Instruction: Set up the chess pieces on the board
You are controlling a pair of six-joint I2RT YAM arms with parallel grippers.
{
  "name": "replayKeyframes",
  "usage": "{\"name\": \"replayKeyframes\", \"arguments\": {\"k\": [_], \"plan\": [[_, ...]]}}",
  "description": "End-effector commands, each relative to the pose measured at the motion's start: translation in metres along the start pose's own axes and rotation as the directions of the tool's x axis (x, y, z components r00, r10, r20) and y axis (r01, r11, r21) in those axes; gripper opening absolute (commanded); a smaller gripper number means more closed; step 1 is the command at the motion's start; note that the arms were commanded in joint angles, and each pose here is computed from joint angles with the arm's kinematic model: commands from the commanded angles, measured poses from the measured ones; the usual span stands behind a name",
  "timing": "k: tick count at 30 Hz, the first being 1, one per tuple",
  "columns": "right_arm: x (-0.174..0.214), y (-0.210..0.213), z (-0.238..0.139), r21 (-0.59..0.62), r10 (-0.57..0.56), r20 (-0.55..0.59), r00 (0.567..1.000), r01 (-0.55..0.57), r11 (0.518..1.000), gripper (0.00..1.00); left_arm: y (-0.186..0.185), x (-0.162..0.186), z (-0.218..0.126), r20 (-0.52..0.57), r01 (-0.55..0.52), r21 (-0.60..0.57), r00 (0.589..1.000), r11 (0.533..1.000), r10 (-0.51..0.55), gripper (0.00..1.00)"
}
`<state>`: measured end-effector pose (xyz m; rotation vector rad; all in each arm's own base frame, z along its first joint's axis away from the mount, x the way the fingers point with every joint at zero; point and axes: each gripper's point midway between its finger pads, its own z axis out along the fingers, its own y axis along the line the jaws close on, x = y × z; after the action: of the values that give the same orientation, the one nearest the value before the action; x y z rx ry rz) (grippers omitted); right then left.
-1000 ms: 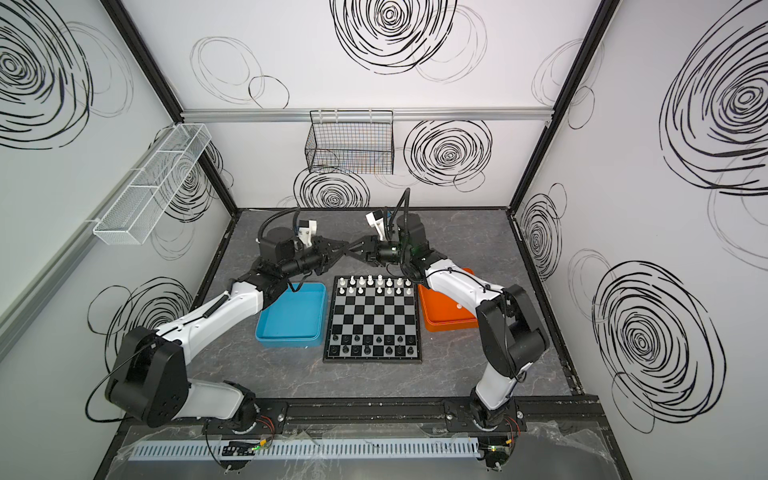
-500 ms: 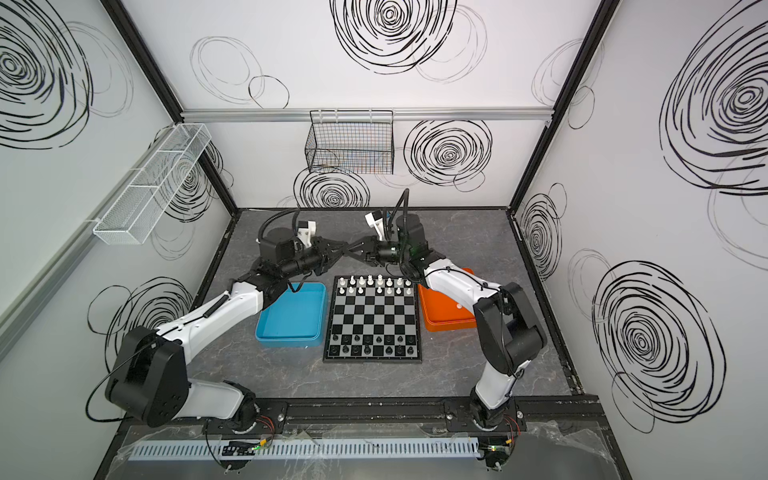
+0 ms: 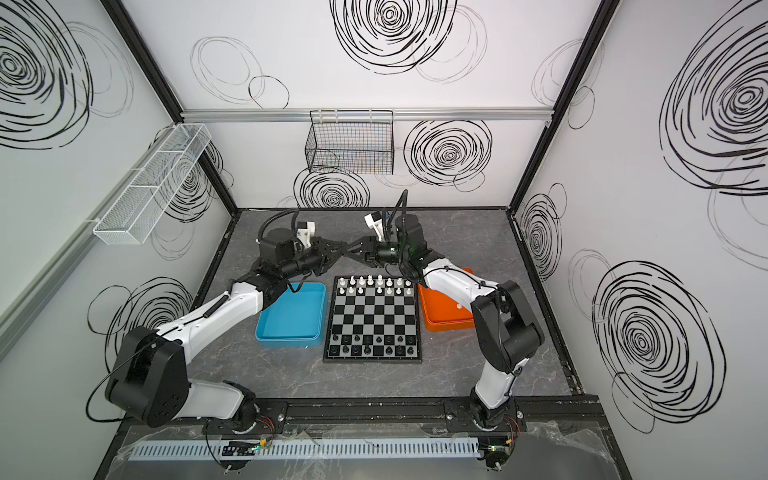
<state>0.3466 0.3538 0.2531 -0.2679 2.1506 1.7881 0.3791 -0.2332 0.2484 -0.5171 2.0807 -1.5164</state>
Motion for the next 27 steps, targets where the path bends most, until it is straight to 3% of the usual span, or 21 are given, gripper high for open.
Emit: {"name": "replayKeyframes", "arguments": {"k": [1,12,27], "plan": [[0.007,0.007,0.010,-0.022,-0.005,-0.034,0.999,0.005,1.000,0.44,-0.025,-0.005,-0.007,0.026,-0.034,0.077,0.999,0.996,0.032,0.00],[0.007,0.007,0.012,-0.026,-0.005,-0.036,0.999,0.004,1.000,0.42,-0.025,-0.003,-0.006,0.019,-0.032,0.081,0.999,0.996,0.030,0.00],[-0.012,0.028,-0.004,-0.039,-0.077,0.058,0.995,0.079,0.996,0.37,-0.011,0.001,-0.006,0.004,-0.036,0.047,0.999,0.998,0.036,0.00]]}}
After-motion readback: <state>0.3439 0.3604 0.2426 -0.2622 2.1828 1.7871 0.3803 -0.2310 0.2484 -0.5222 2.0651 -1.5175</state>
